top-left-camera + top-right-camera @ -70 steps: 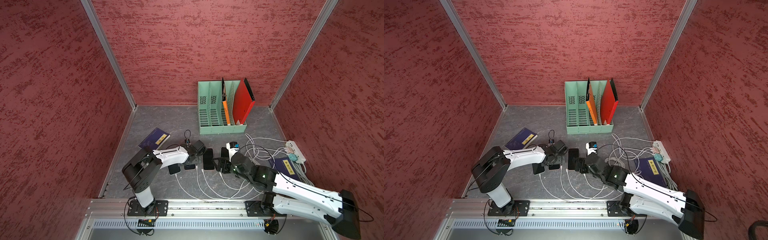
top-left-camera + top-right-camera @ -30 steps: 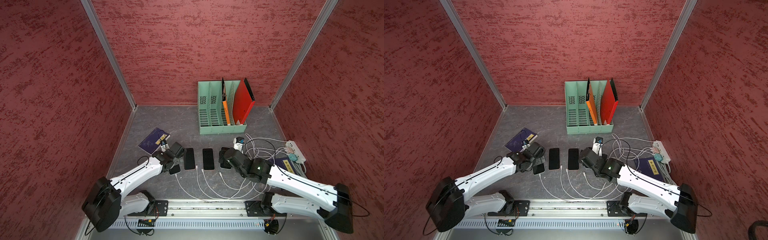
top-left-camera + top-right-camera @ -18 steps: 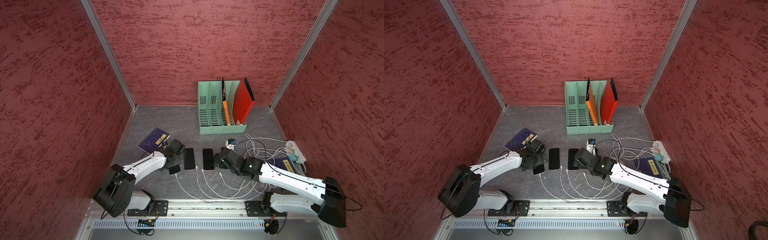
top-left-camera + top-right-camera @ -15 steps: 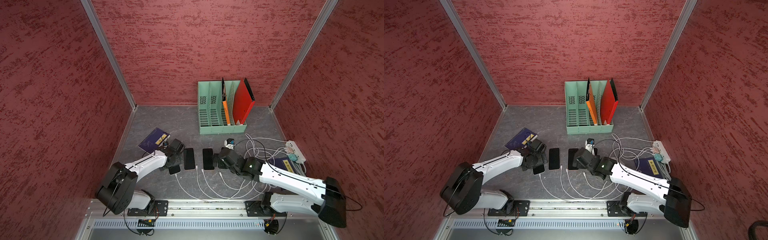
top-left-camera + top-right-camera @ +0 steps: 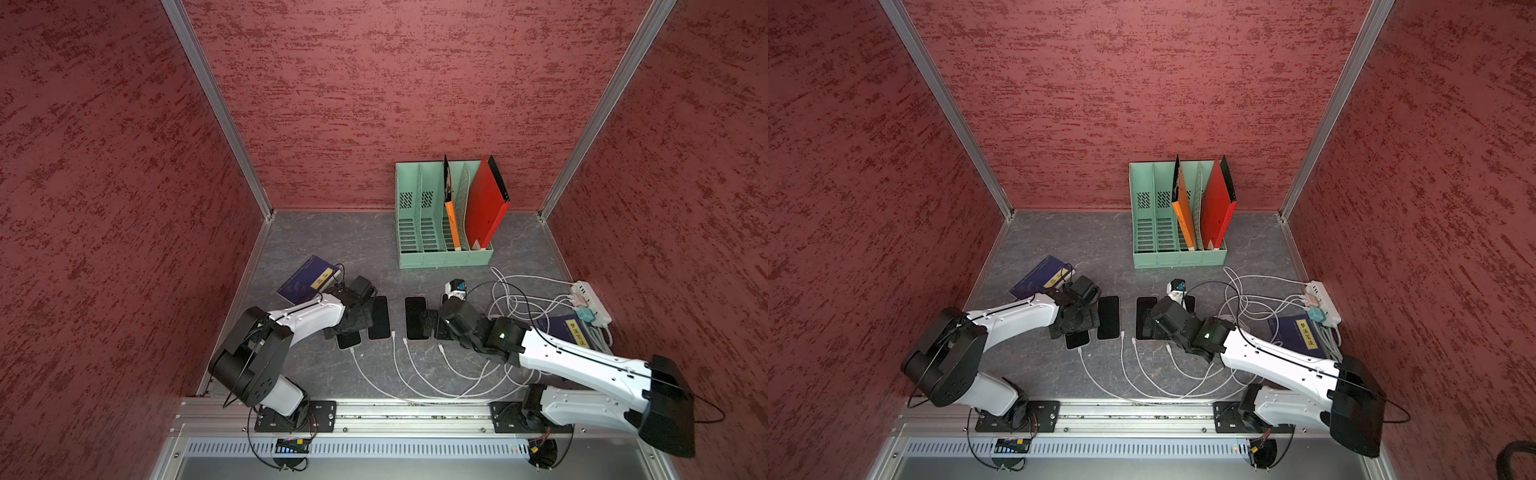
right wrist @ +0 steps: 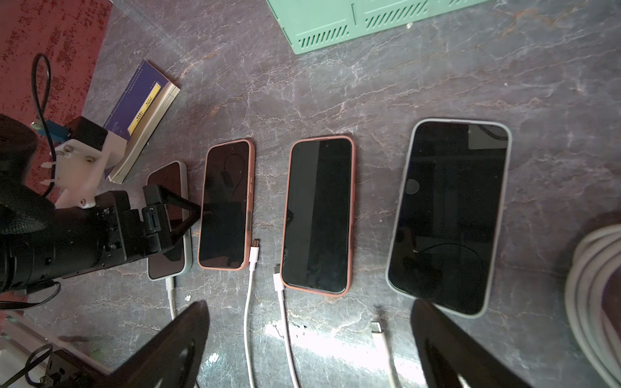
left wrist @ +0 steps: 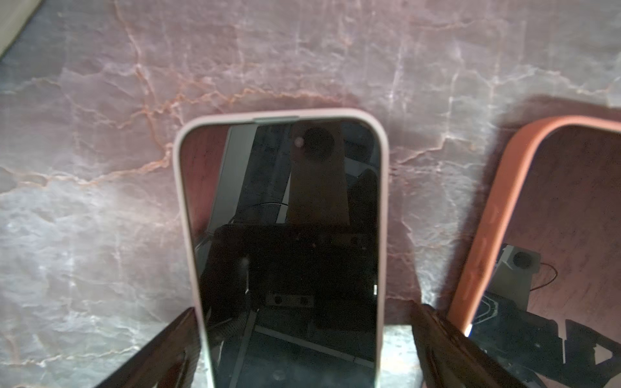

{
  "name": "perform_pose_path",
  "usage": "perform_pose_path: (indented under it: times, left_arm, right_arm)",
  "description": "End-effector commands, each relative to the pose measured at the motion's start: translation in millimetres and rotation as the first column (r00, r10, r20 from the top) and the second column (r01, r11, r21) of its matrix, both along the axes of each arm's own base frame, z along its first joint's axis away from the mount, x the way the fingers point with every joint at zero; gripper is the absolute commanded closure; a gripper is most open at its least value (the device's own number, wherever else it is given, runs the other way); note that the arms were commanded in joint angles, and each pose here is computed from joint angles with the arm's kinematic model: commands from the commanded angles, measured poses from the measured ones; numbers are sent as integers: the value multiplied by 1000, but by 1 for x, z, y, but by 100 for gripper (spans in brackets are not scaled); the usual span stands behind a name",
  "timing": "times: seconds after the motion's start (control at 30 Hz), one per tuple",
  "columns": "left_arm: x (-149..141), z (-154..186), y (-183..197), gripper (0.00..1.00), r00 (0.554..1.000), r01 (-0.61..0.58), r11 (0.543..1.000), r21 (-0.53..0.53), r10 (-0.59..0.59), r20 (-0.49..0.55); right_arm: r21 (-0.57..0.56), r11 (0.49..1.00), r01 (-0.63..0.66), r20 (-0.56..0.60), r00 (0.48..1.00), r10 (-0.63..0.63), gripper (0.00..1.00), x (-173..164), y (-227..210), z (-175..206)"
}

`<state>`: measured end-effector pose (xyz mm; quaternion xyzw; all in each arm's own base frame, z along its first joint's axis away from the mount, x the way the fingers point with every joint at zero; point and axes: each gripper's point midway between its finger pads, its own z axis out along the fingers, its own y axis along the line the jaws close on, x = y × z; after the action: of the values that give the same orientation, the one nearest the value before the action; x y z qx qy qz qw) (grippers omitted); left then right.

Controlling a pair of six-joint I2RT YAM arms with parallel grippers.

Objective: Unplug the charging cable from the phone
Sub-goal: Pick up the phone at the center of the board.

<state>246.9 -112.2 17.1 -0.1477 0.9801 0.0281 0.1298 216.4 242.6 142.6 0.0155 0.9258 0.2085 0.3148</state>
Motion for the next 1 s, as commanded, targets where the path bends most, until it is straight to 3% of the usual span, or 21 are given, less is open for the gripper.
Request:
perform_pose_path:
  times: [0.0,0.3,0.67,0.83,0.97]
  left_arm:
    - [-5,0,4,0,1000,11,999,36,-10,-22]
    - [-19,-1,12,0,999,-3,999,49,5,-40]
    - [-17,-4,10,8,999,3,999,44,-1,-44]
    - [-15,-3,7,18,999,15,1000,27,-14,-35]
    - [-14,-1,8,33,1000,13,1000,19,-13,-26]
  right_arm:
    - [33,999,-6,21,1000,5,2,2,3,7]
    - [33,999,-3,15,1000,3,2,2,3,2]
    - [74,997,-25,19,1000,23,2,0,9,4]
    - [64,998,-22,5,1000,22,2,2,12,3]
    - [38,999,-25,-24,999,26,2,4,19,-1]
